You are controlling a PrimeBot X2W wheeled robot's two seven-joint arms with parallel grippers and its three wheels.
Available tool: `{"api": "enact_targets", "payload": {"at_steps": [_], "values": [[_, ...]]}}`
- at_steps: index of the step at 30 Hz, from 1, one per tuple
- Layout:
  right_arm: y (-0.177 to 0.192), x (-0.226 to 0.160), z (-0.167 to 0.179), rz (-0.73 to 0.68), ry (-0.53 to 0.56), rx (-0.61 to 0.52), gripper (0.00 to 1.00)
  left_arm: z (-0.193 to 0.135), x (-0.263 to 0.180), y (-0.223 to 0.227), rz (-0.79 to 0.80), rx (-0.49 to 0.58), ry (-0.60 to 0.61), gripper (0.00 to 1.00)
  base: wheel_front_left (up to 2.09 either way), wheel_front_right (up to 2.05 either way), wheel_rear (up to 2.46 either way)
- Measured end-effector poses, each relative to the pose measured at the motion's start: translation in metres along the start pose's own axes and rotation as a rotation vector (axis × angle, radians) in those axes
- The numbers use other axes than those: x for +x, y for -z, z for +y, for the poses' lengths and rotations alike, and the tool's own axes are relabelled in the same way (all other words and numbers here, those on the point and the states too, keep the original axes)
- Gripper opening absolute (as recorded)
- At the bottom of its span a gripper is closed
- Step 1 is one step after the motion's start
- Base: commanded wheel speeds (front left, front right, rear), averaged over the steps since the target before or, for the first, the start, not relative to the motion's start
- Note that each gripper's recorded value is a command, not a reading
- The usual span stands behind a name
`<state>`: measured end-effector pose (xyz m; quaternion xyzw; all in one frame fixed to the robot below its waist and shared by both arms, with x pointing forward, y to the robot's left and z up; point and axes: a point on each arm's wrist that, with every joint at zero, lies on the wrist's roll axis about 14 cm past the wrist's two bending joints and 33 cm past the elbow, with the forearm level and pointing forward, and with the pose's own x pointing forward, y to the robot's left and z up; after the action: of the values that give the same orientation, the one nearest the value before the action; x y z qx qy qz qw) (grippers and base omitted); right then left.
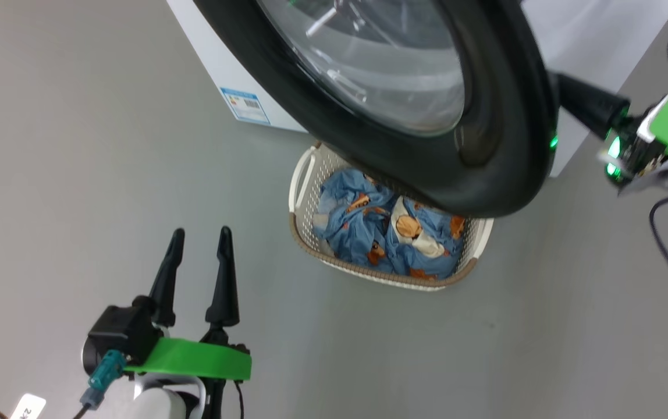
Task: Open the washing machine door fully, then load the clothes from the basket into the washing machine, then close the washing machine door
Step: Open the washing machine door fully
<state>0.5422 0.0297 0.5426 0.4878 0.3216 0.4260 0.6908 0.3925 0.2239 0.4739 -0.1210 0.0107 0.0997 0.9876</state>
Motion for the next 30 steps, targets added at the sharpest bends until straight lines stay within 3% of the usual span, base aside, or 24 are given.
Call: {"api": "enact_targets", "payload": {"at_steps": [15,30], "values": [[0.085,-0.001,0.029,0.096,-0.034,0.075,0.0,0.041,-0.053,-0.019,-0.047,0.01,-0.091,1.0,0.0,0.0,0.0],[0.167,0.024,0.068,0.304,-0.136,0.099,0.0,0.084,-0.095,-0.037,-0.11,0.0,-0.213,1.0,0.0,0.0,0.0]]}}
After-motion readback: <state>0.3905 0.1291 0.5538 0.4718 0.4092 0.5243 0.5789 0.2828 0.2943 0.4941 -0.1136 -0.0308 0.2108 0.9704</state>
